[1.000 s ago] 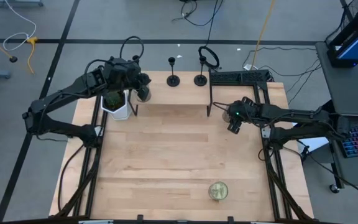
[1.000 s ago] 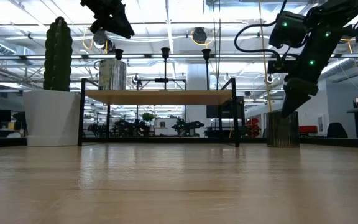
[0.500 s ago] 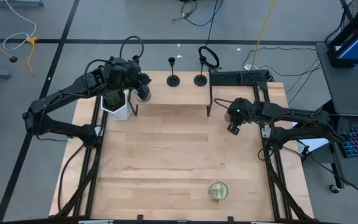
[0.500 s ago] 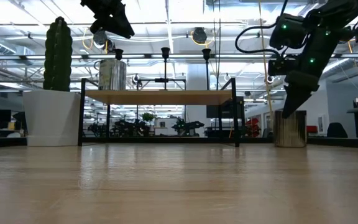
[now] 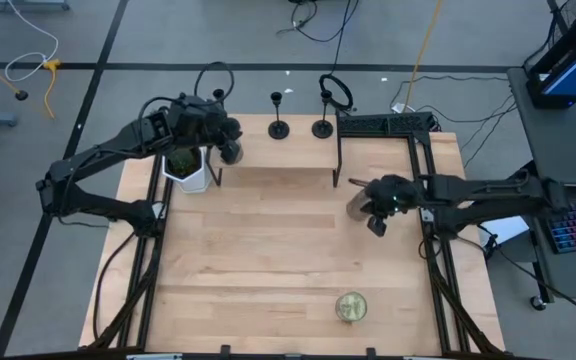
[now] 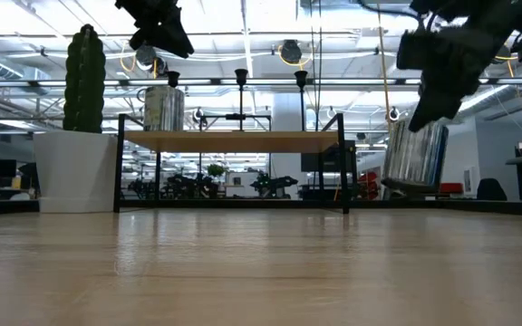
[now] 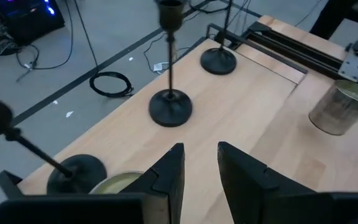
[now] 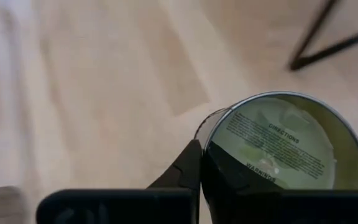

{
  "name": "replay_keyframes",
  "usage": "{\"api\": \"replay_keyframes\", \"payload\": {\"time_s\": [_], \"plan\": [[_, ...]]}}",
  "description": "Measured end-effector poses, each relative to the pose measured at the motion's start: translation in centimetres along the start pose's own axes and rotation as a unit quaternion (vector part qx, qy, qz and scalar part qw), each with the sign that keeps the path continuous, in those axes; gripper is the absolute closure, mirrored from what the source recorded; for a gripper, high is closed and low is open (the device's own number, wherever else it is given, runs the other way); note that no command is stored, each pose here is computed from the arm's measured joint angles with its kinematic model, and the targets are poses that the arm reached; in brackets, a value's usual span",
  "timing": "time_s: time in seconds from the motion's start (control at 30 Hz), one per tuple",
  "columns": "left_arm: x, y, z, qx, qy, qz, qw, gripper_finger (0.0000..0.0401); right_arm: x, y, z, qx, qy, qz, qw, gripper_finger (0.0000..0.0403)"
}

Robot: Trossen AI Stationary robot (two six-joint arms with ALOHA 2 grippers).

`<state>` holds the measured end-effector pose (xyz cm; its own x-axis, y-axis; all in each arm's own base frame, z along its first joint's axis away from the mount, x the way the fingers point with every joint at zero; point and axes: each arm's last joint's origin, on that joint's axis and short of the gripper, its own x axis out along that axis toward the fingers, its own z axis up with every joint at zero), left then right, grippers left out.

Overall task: Pick & Place candle stick holders
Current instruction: Put the top white scented candle on the shelf aligned with the other white scented candles

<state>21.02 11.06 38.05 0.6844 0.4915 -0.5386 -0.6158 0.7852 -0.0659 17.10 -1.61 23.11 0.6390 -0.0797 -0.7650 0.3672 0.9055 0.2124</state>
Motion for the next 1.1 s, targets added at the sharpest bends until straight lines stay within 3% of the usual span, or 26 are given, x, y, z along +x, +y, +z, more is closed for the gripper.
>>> {"api": "replay_keyframes", "payload": {"time_s": [0.23,0.43,0.73,0.93,1.1], "plan": [[-0.2,-1.6,-0.4,0.02,0.011,-0.029,0.999,0.0297,0.3,4.3,-0.4,0.002,-0.011,0.073,0.997,0.0402],[-0.5,-3.0,-0.5,0.035,0.002,-0.057,0.998,0.0297,1.4,8.1,1.9,-0.062,-0.104,0.139,0.983,0.0402],[-0.9,-4.3,-0.8,0.035,0.003,-0.08,0.996,0.0297,1.3,10.4,12.0,-0.193,-0.109,0.066,0.973,0.0403],[-1.1,-4.9,-1.0,0.042,0.003,-0.091,0.995,0.0297,2.1,8.6,19.0,-0.172,-0.118,0.006,0.978,0.0403],[-1.1,-4.9,-1.0,0.042,0.003,-0.091,0.995,0.0297,3.7,5.5,22.7,-0.155,-0.091,-0.044,0.983,0.0403]]}}
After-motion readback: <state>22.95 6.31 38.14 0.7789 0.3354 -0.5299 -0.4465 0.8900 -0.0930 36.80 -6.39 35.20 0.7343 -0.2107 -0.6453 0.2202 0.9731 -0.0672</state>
